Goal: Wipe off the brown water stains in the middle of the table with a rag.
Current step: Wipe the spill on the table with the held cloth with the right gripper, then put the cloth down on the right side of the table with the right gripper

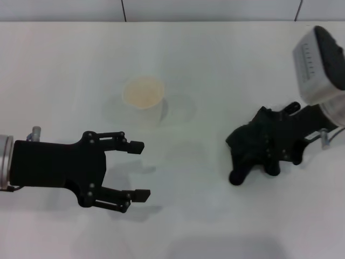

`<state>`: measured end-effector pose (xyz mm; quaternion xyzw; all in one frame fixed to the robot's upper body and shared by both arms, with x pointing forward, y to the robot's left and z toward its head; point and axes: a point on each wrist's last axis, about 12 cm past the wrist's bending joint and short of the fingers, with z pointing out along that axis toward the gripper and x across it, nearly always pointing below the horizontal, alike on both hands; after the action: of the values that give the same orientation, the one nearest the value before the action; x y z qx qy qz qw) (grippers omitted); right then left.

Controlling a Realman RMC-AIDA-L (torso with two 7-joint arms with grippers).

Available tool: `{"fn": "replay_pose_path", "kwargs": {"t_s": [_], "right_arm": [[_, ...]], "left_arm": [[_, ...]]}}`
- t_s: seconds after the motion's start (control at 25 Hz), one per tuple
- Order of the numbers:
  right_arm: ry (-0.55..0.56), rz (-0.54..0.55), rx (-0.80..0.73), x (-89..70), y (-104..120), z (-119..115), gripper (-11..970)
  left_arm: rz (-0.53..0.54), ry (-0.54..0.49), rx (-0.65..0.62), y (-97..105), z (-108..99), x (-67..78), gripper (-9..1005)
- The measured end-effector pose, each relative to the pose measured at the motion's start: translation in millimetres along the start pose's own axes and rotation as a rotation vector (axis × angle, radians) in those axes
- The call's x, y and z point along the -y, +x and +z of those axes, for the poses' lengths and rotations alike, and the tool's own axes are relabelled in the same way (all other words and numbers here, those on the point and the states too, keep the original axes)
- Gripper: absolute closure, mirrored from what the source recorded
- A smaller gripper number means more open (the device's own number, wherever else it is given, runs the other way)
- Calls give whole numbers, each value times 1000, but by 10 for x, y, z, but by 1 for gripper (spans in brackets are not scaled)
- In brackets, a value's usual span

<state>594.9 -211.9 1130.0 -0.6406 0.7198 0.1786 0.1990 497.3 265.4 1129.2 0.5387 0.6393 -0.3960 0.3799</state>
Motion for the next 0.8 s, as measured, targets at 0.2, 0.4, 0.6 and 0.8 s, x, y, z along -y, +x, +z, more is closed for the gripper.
{"fn": "replay_pose_path", "kwargs": {"t_s": [0.2, 0.4, 0.6, 0.8], "right_arm": [[3, 18, 34, -51, 157, -101, 850], [-19, 30, 59, -119, 154, -119, 846], [-23, 70, 92, -123, 140, -151, 842], [-5, 60, 119, -169, 164, -183, 722]], "left_arm": [[4, -7, 16, -19, 6, -10, 108], [3, -16, 19, -20, 7, -20, 108], [1, -16, 26, -8, 11, -18, 108], [-8, -18, 34, 16, 8, -7, 108]]}}
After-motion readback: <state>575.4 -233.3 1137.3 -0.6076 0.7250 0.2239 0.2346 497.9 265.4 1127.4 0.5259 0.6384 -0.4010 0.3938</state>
